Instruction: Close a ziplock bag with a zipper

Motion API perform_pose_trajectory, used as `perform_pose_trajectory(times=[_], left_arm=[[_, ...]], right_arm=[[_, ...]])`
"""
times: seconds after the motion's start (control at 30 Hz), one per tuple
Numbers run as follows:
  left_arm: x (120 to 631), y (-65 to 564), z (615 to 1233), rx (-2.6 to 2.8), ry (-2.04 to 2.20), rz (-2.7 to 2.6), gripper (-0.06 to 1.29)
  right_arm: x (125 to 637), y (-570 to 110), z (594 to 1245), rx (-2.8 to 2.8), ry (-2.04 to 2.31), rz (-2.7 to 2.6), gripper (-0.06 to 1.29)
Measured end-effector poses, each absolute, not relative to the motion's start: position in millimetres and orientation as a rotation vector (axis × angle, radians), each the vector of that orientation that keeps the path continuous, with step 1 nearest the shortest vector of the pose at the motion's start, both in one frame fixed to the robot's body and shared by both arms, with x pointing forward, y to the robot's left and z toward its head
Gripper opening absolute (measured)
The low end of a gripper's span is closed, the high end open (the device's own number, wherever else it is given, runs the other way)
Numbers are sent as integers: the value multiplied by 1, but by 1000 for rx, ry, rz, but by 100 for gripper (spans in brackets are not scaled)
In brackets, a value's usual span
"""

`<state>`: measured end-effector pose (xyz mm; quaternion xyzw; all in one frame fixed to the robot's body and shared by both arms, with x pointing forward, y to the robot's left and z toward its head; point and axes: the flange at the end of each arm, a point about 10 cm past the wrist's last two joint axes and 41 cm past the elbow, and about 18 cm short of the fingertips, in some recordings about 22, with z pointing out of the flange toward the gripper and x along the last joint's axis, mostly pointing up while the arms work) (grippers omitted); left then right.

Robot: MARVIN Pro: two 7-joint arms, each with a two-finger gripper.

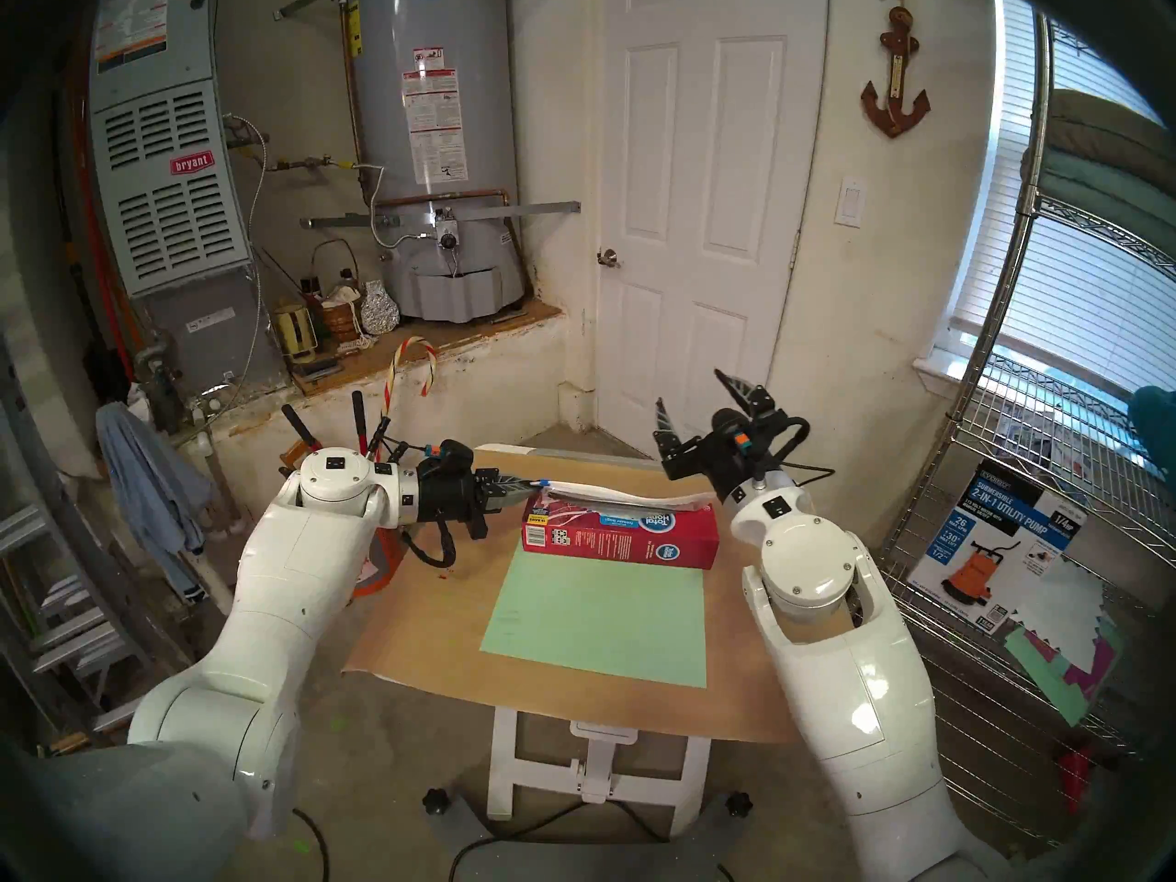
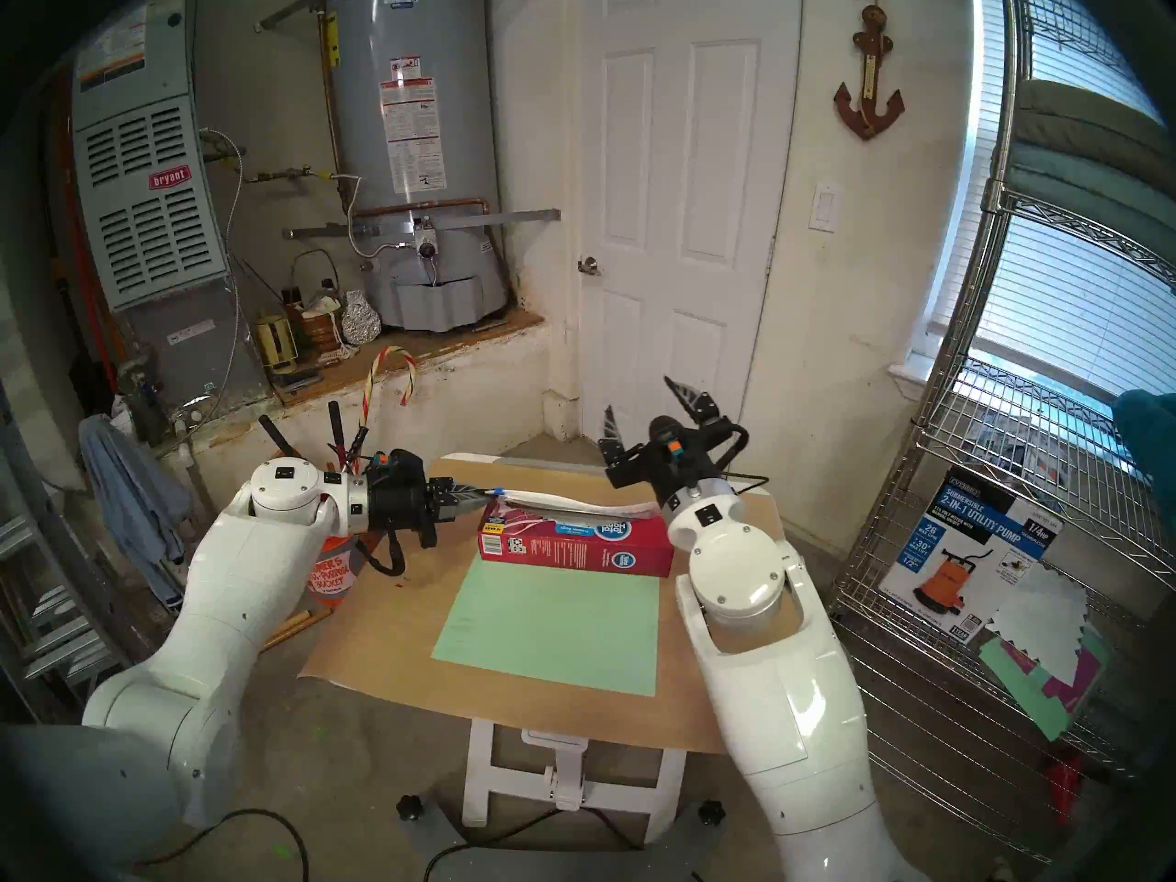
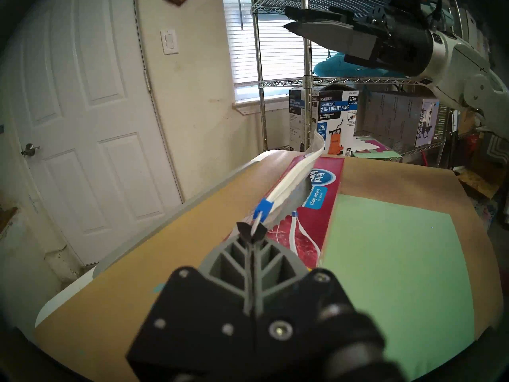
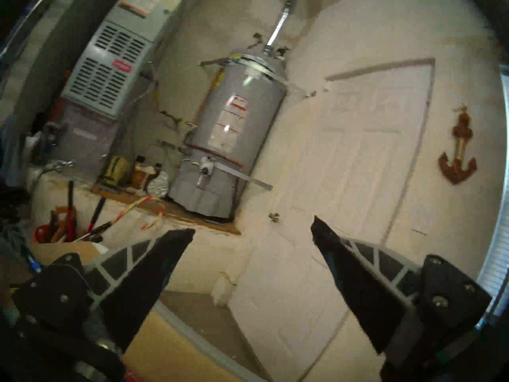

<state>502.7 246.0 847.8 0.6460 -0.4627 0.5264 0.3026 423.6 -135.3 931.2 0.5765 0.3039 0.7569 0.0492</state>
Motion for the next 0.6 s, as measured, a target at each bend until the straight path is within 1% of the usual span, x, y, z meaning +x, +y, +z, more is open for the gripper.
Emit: perform_pose_trajectory(times=[0.3, 0.53, 0.6], left_arm=[[504, 246, 852, 1714, -1215, 1392, -2], [505, 245, 854, 1713, -1211, 1392, -2], [505, 245, 854, 1712, -1211, 1393, -2]], right_arm=[[419, -106, 936, 1722, 1346, 2272, 123], [410, -83, 927, 1733, 1676, 2192, 123], [410, -81, 926, 1735, 1712, 2178, 124]])
